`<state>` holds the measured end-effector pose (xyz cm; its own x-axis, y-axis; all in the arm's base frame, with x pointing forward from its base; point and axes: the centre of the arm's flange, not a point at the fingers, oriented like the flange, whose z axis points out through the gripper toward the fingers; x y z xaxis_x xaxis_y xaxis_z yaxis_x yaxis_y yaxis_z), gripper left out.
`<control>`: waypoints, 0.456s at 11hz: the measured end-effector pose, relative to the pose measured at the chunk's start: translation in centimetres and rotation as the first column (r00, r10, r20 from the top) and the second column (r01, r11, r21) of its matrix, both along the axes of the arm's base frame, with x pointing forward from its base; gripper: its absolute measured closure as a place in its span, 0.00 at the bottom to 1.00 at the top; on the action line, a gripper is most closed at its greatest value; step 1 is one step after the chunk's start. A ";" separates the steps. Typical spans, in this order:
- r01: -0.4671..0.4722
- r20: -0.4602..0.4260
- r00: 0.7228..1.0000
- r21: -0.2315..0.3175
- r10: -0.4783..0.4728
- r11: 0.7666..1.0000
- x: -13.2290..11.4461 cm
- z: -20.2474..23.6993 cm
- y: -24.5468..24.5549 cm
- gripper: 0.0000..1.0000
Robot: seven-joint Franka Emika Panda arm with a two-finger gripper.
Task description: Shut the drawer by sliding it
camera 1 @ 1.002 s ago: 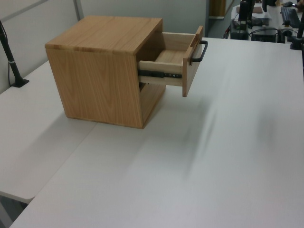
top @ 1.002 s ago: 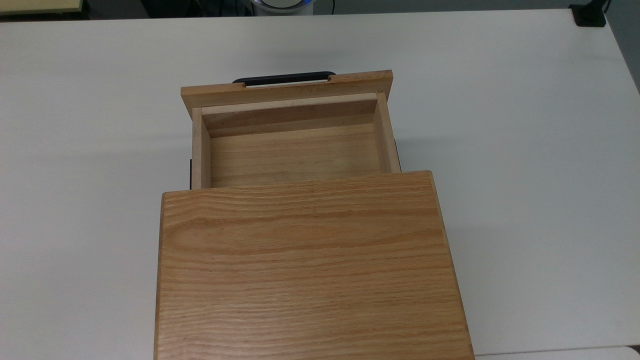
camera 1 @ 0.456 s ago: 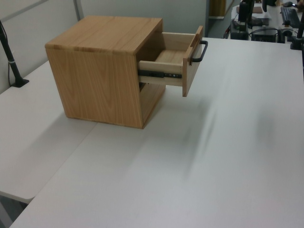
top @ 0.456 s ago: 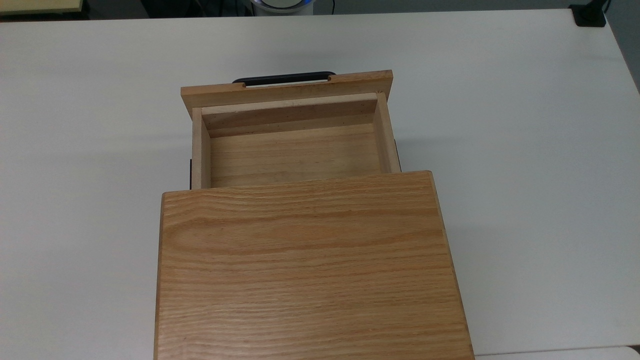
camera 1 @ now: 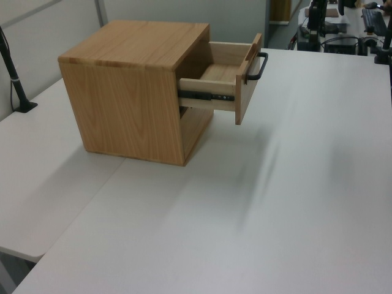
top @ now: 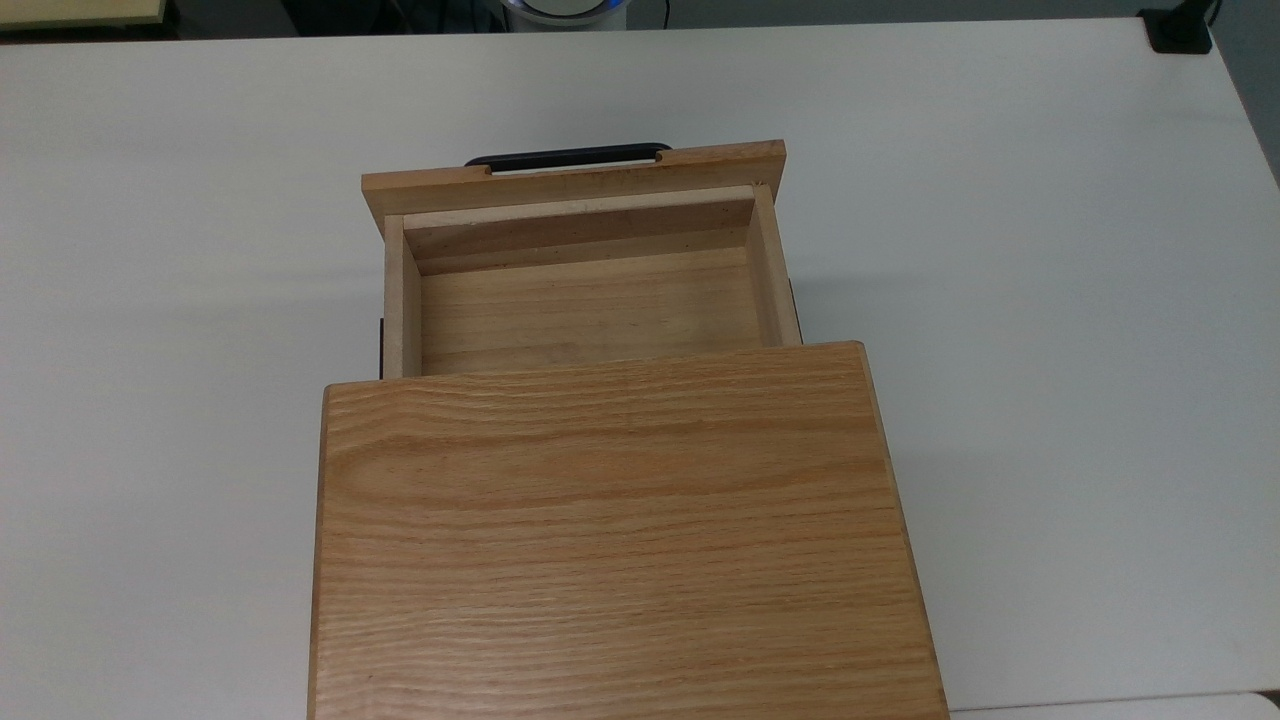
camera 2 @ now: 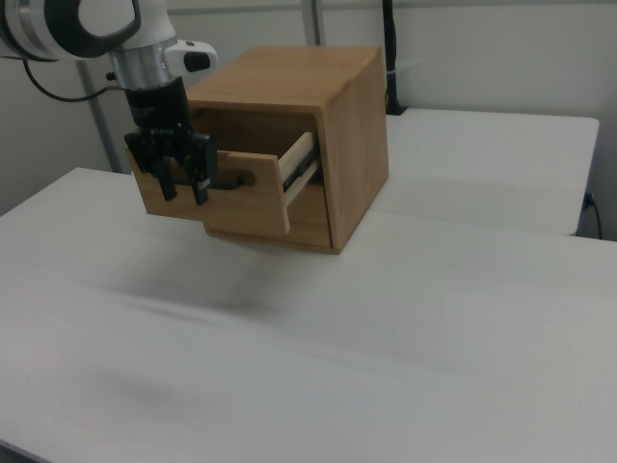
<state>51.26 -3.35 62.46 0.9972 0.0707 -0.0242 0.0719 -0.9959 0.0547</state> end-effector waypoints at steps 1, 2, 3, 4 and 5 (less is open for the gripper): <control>-0.047 -0.013 0.999 0.007 0.047 0.999 0.3 -0.5 0.3 0.52; -0.077 -0.029 0.997 0.015 0.077 0.997 0.7 -1.4 0.7 0.68; -0.098 -0.048 0.994 0.024 0.099 0.995 1.3 -2.4 1.4 0.85; -0.112 -0.055 0.992 0.043 0.115 0.993 2.0 -3.4 2.6 0.97; -0.128 -0.039 0.991 0.064 0.131 0.990 3.1 -4.5 3.9 0.99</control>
